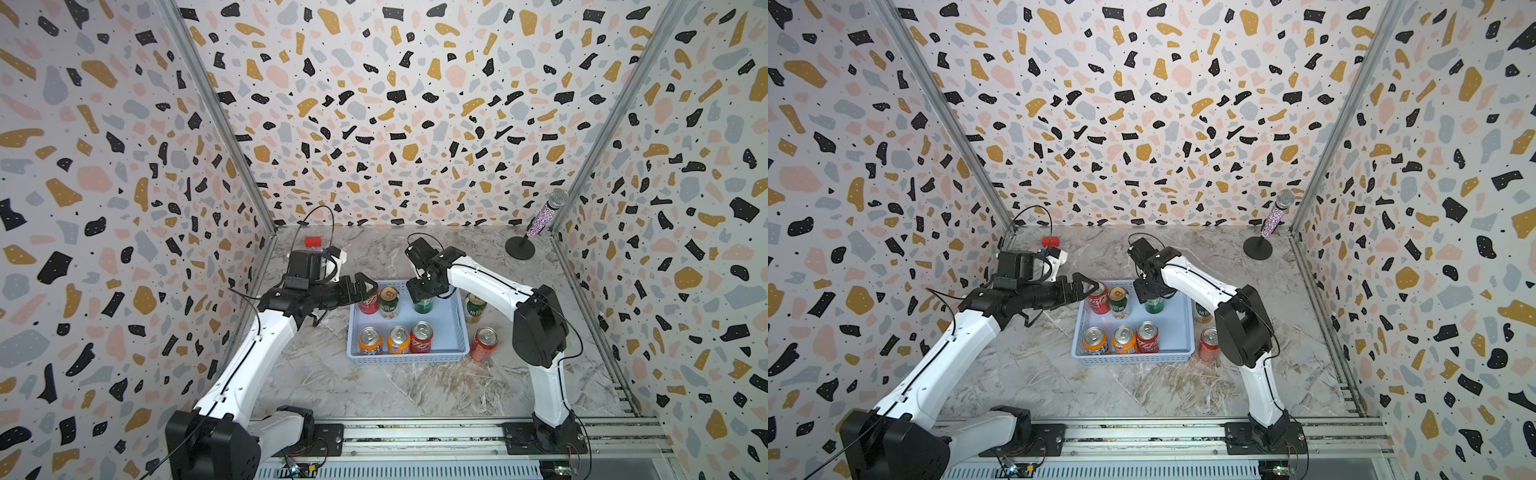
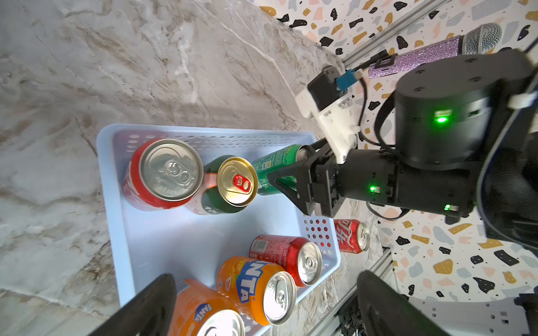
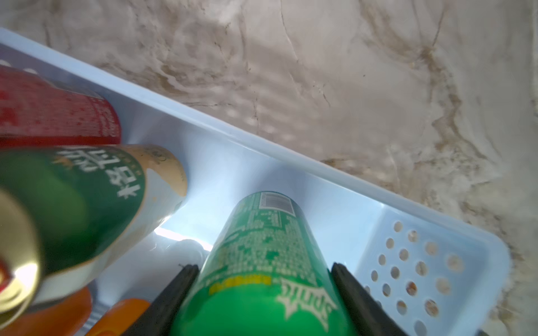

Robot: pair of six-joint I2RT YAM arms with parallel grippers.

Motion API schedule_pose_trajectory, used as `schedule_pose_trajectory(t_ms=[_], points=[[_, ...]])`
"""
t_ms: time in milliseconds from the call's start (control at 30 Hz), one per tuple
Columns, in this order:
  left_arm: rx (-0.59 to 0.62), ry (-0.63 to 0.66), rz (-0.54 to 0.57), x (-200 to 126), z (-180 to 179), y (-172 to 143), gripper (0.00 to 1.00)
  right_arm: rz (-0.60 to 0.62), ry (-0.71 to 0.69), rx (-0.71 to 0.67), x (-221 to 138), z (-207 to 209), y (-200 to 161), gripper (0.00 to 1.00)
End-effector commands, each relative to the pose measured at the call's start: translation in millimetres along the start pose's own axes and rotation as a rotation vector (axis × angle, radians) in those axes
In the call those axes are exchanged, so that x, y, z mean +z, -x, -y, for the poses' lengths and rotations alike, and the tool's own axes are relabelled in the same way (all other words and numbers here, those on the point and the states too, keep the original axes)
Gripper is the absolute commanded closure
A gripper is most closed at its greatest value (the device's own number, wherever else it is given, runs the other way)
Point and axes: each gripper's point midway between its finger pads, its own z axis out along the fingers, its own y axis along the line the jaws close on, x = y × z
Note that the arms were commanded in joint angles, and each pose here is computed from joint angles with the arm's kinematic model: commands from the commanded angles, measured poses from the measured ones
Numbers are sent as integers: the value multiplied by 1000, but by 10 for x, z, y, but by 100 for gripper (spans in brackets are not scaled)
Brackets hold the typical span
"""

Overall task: Take out the drinks from the basket
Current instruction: Place the drink at the center of the board.

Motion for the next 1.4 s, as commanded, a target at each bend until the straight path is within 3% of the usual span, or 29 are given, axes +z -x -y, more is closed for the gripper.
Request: schedule_pose_trajectory(t_ms=[0,333,667,967,1367], points=[[19,-91,41,-72,207,99,0,204,28,-16,-858,16,365,88],[22,-143,40,73,477,413,0,290,17,-43,-1214,217,663,90],[-7,-88,31,399,347,646,0,300,26,-20,-1210,454,832,90],[-26,-66,-16,567,191,557,0,276,24,24,-988,641,959,91],[-35,-52,-14,555,143,530,0,198,-38,65,-376,804,1019,92]])
